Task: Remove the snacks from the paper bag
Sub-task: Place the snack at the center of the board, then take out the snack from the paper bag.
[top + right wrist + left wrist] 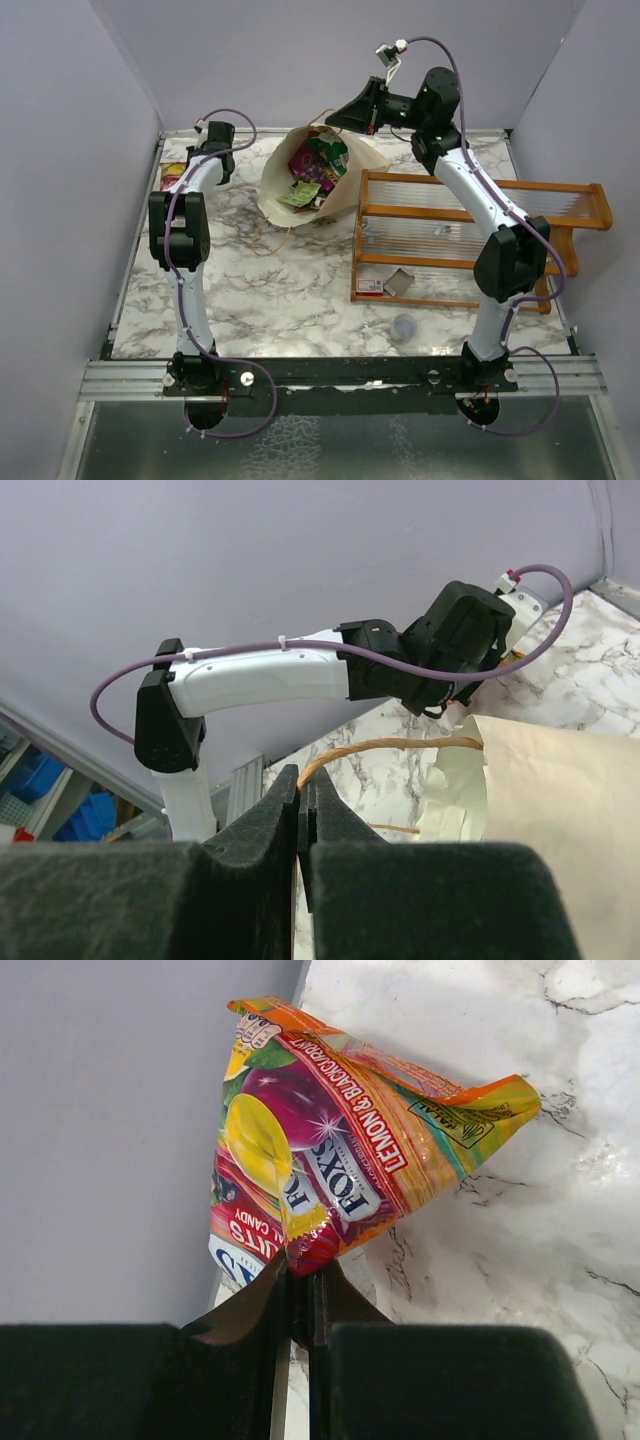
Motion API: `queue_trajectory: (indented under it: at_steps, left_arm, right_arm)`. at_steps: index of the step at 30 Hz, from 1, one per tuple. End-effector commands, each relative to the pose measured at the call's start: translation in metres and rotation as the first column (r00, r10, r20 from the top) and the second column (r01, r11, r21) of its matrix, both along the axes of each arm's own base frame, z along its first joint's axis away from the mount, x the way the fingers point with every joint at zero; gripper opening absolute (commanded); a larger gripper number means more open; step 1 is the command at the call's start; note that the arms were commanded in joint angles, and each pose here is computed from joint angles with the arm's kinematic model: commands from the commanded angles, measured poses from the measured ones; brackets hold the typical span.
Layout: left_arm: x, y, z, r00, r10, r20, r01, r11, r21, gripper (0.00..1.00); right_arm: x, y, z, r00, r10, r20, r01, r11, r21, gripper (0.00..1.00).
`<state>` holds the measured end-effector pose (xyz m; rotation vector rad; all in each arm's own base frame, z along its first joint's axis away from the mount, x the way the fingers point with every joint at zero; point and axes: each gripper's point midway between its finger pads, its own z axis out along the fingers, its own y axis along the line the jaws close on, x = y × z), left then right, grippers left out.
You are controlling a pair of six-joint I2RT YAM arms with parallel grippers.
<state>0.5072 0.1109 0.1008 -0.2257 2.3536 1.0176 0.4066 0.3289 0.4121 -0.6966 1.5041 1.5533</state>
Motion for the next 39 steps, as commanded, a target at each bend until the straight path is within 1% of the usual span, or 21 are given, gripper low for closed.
queue_trajectory:
  at_steps: [1, 2, 4, 5, 7, 8, 11, 12, 15, 17, 19, 20, 21, 23, 27, 28, 32, 34, 36, 38, 39]
  left_arm:
    - [0.012, 0.003, -0.01, 0.999, -0.034, -0.001, 0.034, 0.999, 0.037, 0.0]
    - [0.011, 0.004, -0.017, 0.999, -0.029, -0.014, 0.03, 0.999, 0.036, 0.0]
    - [0.01, -0.001, -0.026, 0.999, -0.035, -0.022, 0.035, 0.999, -0.018, 0.0]
    - [0.011, -0.002, -0.027, 0.999, -0.036, -0.01, 0.036, 0.998, -0.052, 0.05]
    - [0.012, -0.004, -0.024, 0.999, -0.037, 0.012, 0.038, 0.996, -0.085, 0.15]
    - [0.012, -0.004, -0.02, 0.999, -0.037, 0.02, 0.038, 0.995, -0.094, 0.23]
    - [0.009, -0.006, 0.001, 0.998, -0.027, 0.06, 0.035, 0.99, -0.137, 0.4]
    - [0.008, -0.008, 0.01, 0.996, -0.018, 0.082, 0.031, 0.986, -0.162, 0.45]
    - [-0.001, -0.017, 0.05, 0.981, 0.003, 0.195, 0.045, 0.969, -0.241, 0.54]
    - [-0.008, -0.029, 0.075, 0.959, 0.008, 0.285, 0.09, 0.94, -0.328, 0.63]
    - [-0.017, -0.05, 0.091, 0.931, -0.003, 0.364, 0.171, 0.886, -0.43, 0.81]
    - [-0.023, -0.062, 0.101, 0.913, -0.002, 0.409, 0.215, 0.853, -0.475, 0.85]
    - [-0.029, -0.077, 0.099, 0.904, -0.014, 0.427, 0.264, 0.805, -0.532, 0.87]
    - [-0.05, -0.1, 0.116, 0.871, -0.018, 0.491, 0.351, 0.723, -0.596, 0.89]
    - [-0.095, -0.13, 0.116, 0.831, -0.03, 0.556, 0.46, 0.598, -0.656, 0.91]
    - [-0.106, -0.136, 0.118, 0.82, -0.035, 0.571, 0.484, 0.575, -0.66, 0.91]
    - [-0.151, -0.152, 0.114, 0.812, -0.039, 0.582, 0.519, 0.503, -0.691, 0.91]
    - [-0.172, -0.169, 0.113, 0.803, -0.055, 0.594, 0.556, 0.428, -0.712, 0.91]
    - [-0.189, -0.19, 0.117, 0.779, -0.08, 0.622, 0.608, 0.34, -0.717, 0.91]
    - [-0.203, -0.207, 0.128, 0.743, -0.084, 0.665, 0.657, 0.284, -0.698, 0.91]
    - [-0.208, -0.215, 0.134, 0.722, -0.091, 0.686, 0.681, 0.266, -0.682, 0.91]
  right_arm:
    - [-0.009, -0.007, 0.023, 0.998, -0.011, 0.061, 0.01, 1.0, 0.018, 0.01]
    - [-0.009, -0.007, 0.023, 0.998, -0.012, 0.061, 0.011, 1.0, 0.018, 0.01]
    - [-0.008, -0.007, 0.022, 0.998, -0.016, 0.058, 0.015, 1.0, 0.02, 0.01]
    - [-0.008, -0.006, 0.022, 0.998, -0.014, 0.056, 0.013, 1.0, 0.02, 0.01]
    - [-0.007, -0.006, 0.021, 0.998, -0.015, 0.053, 0.014, 1.0, 0.02, 0.01]
    - [-0.007, -0.007, 0.021, 0.998, -0.016, 0.054, 0.015, 1.0, 0.02, 0.01]
    - [-0.008, -0.006, 0.021, 0.999, -0.011, 0.05, 0.01, 1.0, 0.023, 0.01]
    - [-0.009, -0.006, 0.02, 0.999, -0.008, 0.048, 0.007, 1.0, 0.023, 0.01]
    - [-0.01, -0.007, 0.019, 0.999, -0.005, 0.049, 0.004, 1.0, 0.024, 0.01]
    - [-0.011, -0.007, 0.02, 0.999, -0.004, 0.051, 0.002, 1.0, 0.024, 0.01]
    - [-0.012, -0.007, 0.021, 0.999, -0.003, 0.054, 0.002, 1.0, 0.028, 0.01]
    - [-0.013, -0.007, 0.021, 0.999, -0.003, 0.052, 0.001, 1.0, 0.03, 0.01]
    - [-0.014, -0.007, 0.022, 0.998, 0.001, 0.056, -0.002, 1.0, 0.031, 0.01]
    - [-0.014, -0.007, 0.021, 0.999, 0.001, 0.053, -0.003, 1.0, 0.027, 0.01]
    - [-0.015, -0.008, 0.022, 0.998, -0.005, 0.058, 0.003, 1.0, 0.027, 0.01]
    - [-0.015, -0.008, 0.022, 0.998, -0.002, 0.055, 0.0, 1.0, 0.028, 0.01]
    - [-0.015, -0.008, 0.021, 0.998, 0.003, 0.058, -0.004, 1.0, 0.021, 0.01]
    - [-0.015, -0.008, 0.022, 0.998, 0.0, 0.064, -0.002, 1.0, 0.019, 0.01]
    - [-0.015, -0.008, 0.021, 0.998, 0.003, 0.069, -0.005, 1.0, 0.017, 0.01]
    - [-0.013, -0.007, 0.02, 0.998, 0.002, 0.069, -0.003, 1.0, 0.011, 0.01]
    - [-0.013, -0.008, 0.02, 0.997, 0.001, 0.071, -0.002, 1.0, 0.01, 0.01]
